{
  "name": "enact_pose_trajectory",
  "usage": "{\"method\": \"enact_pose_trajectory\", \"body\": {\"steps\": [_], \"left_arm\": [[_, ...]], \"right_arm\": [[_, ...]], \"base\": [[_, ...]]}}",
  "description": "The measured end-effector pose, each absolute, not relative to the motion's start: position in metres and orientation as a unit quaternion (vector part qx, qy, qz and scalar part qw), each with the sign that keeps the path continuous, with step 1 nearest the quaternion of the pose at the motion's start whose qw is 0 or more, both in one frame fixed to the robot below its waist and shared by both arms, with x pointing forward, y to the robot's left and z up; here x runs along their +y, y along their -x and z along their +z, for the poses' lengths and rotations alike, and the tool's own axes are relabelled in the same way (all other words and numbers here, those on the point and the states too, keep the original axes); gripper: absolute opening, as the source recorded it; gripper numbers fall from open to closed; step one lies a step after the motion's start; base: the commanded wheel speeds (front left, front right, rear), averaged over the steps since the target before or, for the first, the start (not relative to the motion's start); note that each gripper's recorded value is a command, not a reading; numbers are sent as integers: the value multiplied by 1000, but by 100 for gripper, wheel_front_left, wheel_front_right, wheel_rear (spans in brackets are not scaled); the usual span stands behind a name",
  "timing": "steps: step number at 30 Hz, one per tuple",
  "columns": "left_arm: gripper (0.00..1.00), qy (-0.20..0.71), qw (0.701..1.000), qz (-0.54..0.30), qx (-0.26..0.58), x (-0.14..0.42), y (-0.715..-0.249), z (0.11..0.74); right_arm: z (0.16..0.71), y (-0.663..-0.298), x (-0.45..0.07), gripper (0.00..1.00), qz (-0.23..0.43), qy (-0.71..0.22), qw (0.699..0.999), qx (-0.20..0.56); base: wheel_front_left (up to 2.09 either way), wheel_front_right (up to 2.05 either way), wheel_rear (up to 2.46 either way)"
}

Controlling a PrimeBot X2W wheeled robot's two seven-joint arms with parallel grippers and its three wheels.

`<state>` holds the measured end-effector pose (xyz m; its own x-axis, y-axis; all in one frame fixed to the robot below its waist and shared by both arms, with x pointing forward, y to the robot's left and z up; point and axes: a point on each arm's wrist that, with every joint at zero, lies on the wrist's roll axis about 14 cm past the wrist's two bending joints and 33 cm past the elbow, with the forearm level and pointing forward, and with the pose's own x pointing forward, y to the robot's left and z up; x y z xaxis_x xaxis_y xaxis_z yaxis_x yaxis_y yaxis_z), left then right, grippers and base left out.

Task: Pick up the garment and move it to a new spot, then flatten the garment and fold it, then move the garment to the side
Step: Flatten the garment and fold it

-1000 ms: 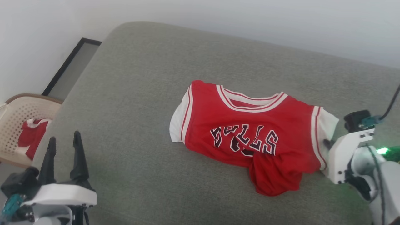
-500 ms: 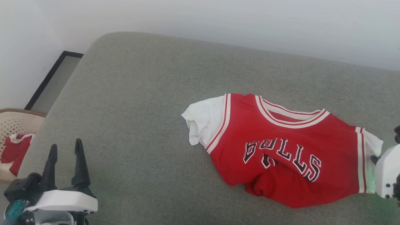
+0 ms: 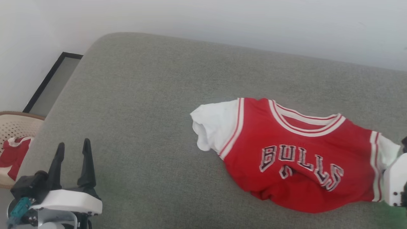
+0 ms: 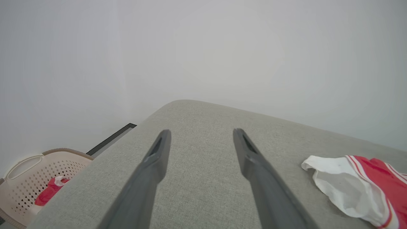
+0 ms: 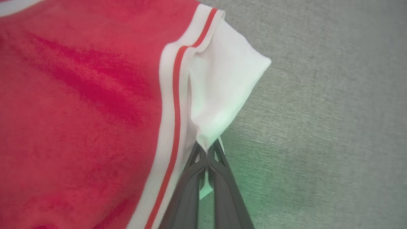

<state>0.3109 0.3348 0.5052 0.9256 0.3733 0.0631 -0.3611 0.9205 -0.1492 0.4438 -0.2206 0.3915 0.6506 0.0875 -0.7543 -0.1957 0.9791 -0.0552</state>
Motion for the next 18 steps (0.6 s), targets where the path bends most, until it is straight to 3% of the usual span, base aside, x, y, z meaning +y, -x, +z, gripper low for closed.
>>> {"method": "enact_pose_trajectory", "body": {"steps": [4, 5, 6, 7, 8, 18], "left_arm": [[100, 67, 980, 180, -46, 332, -317, 506], [100, 67, 981, 178, -45, 332, -318, 506], [100, 66, 981, 176, -43, 331, -318, 505], [100, 66, 981, 175, -42, 330, -319, 504], [100, 66, 982, 173, -41, 330, -320, 504], [100, 62, 990, 119, -31, 312, -345, 504]], "right_arm": [[391, -447, -228, 0, 70, 76, 906, 411], [390, -448, -228, 9, 69, 74, 906, 412], [390, -448, -228, 29, 68, 73, 906, 412], [390, -449, -228, 79, 67, 72, 906, 412], [389, -449, -228, 100, 66, 71, 906, 412], [411, -452, -239, 100, 51, 51, 921, 383]], "base": [[0, 0, 0], [0, 0, 0], [0, 0, 0], [0, 0, 0], [0, 0, 0], [0, 0, 0]]}}
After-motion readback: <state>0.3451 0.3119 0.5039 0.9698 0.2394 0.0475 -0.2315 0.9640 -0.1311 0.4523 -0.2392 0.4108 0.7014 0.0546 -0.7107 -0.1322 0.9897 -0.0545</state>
